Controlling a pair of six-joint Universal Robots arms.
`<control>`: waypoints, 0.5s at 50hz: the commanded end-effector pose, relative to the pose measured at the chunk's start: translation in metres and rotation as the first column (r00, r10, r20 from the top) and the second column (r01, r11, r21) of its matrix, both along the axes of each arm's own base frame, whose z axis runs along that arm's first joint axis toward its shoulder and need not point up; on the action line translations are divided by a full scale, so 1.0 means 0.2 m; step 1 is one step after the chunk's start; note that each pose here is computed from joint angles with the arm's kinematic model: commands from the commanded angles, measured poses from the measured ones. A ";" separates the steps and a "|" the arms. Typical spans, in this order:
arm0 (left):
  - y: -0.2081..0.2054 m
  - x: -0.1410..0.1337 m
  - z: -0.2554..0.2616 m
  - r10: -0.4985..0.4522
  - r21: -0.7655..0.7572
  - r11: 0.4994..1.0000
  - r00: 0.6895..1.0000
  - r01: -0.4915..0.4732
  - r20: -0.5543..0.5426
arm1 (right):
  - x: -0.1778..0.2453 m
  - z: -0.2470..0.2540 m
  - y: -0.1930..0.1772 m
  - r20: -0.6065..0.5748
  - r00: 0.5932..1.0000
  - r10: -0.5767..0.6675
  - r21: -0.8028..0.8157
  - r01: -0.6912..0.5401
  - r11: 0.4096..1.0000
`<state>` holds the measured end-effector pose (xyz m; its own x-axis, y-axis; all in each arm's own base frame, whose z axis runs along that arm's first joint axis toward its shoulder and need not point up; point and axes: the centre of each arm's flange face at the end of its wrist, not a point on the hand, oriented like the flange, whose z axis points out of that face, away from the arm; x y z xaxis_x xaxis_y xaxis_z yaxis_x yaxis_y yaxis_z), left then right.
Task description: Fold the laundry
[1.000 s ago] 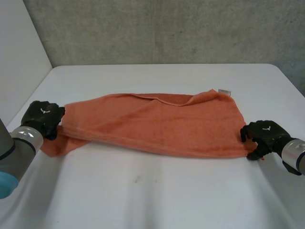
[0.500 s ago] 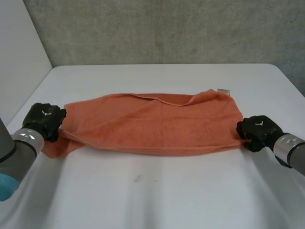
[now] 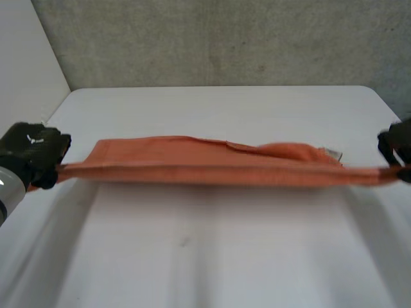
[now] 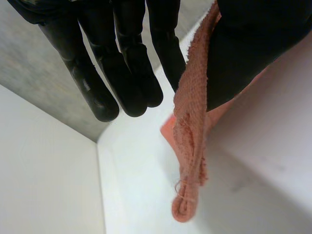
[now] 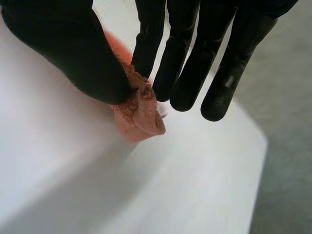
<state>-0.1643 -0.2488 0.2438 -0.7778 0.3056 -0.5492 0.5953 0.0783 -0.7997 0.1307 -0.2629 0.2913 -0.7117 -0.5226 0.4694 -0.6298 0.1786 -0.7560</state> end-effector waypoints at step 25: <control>-0.76 -0.26 0.71 -0.114 -0.721 0.691 0.993 0.055 -0.034 | 0.25 0.59 -0.67 0.319 0.947 0.029 -0.694 0.212 0.688</control>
